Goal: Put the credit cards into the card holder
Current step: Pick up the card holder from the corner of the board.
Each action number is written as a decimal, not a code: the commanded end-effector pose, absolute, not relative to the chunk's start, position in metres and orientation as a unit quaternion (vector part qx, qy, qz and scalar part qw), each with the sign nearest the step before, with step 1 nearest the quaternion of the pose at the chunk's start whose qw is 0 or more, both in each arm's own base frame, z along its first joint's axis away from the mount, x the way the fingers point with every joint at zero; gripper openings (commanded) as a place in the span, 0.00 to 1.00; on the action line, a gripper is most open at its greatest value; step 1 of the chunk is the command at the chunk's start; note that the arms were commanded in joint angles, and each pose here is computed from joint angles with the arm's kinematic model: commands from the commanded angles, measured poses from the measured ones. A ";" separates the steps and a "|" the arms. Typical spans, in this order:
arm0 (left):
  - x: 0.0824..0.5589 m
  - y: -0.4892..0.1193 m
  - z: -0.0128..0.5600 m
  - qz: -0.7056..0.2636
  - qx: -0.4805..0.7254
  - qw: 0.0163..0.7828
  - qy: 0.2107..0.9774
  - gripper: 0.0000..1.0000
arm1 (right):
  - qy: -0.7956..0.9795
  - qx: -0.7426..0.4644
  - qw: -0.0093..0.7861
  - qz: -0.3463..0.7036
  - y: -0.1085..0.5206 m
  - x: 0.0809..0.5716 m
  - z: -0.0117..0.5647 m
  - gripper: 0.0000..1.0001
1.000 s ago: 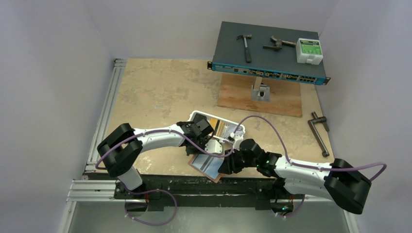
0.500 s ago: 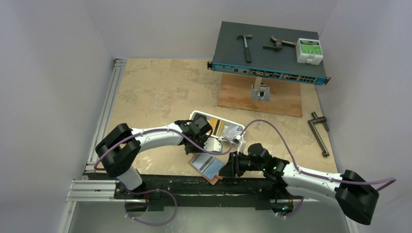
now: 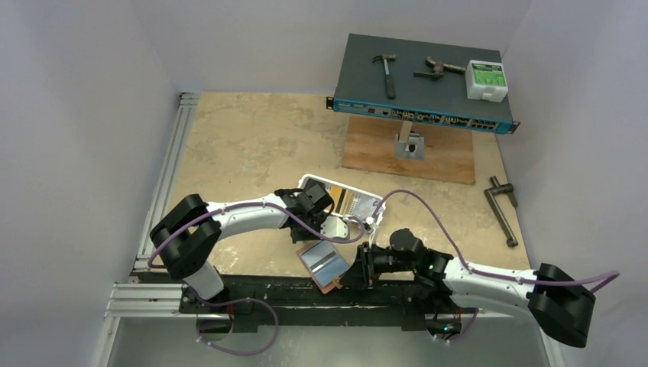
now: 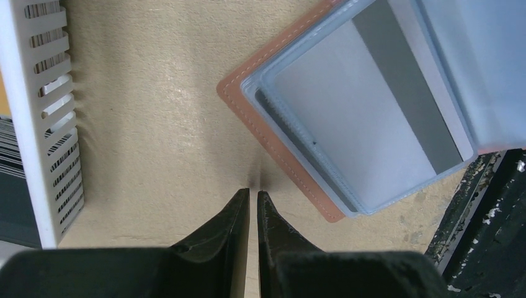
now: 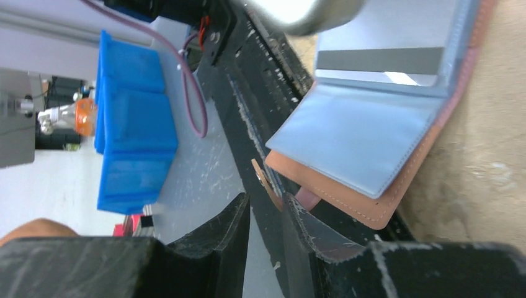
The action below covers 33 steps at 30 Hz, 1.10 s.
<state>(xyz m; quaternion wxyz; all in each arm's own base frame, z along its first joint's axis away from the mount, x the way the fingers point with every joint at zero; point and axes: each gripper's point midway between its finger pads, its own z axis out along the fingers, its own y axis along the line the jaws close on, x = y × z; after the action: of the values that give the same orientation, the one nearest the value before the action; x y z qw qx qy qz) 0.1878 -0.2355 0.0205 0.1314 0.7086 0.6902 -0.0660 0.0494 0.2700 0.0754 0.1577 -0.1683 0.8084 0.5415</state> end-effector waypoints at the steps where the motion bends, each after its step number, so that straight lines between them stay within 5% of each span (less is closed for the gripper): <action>1: 0.198 -0.246 0.033 -0.072 0.697 0.154 0.697 0.09 | 0.779 -0.202 0.166 0.570 0.281 0.038 0.091 0.26; 7: 0.201 -0.243 0.034 -0.068 0.690 0.153 0.704 0.09 | 0.792 -0.219 0.154 0.548 0.282 0.033 0.088 0.22; 15: 0.212 -0.233 0.041 -0.066 0.673 0.160 0.719 0.09 | 0.868 -0.107 0.175 0.452 0.242 0.052 0.078 0.50; 33: 0.210 -0.225 0.052 -0.076 0.659 0.172 0.728 0.08 | 0.905 -0.056 0.082 0.413 0.263 0.049 0.024 0.61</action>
<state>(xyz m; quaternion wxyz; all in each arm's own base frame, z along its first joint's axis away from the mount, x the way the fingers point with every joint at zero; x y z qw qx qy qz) 0.2091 -0.2198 0.0357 0.1478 0.6698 0.7251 -0.0614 0.0373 0.2585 0.0328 0.0619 -0.0466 0.8967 0.4359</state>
